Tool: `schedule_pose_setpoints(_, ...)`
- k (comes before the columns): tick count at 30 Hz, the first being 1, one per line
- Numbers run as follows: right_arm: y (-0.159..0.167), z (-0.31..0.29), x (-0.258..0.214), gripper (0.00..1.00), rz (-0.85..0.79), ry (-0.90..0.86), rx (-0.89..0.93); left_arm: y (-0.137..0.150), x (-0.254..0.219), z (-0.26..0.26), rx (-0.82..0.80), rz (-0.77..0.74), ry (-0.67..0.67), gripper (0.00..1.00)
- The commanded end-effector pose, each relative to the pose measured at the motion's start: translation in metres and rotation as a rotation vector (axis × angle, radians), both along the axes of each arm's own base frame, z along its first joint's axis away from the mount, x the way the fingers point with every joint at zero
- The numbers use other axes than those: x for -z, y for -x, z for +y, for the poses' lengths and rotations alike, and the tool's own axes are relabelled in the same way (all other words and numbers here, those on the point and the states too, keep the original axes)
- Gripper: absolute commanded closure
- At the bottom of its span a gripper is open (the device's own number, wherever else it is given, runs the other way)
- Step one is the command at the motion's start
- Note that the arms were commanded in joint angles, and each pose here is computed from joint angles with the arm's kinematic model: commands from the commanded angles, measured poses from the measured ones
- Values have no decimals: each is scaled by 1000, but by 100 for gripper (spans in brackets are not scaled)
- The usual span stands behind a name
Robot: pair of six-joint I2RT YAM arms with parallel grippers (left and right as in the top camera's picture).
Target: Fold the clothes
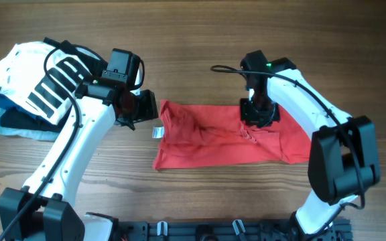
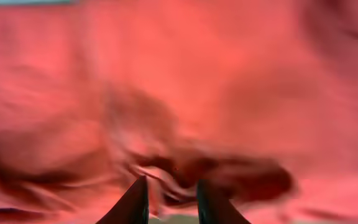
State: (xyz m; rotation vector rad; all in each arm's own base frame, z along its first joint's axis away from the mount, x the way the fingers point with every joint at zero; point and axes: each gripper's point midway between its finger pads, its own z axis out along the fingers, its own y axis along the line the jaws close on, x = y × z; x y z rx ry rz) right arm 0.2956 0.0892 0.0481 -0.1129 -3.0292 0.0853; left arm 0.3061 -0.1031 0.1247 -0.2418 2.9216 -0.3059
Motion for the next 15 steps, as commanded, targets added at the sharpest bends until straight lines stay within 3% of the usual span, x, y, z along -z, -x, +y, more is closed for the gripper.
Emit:
schedule_pose_setpoints(1,-7,-42,-39,73,-130,109,147,0,1,-2,-4,10,11,41)
schedule_pose_setpoints(7,20,-55,-35,66,-35,115,68,0,1,-2,-4,10,11,41)
schedule_pose_setpoints(13,44,-51,21,66,-7,71,99,1,2,-2,-4,11,11,41)
schedule_pose_setpoints(15,46,-35,37,66,-16,-35,41,1,2,-2,-4,11,11,41)
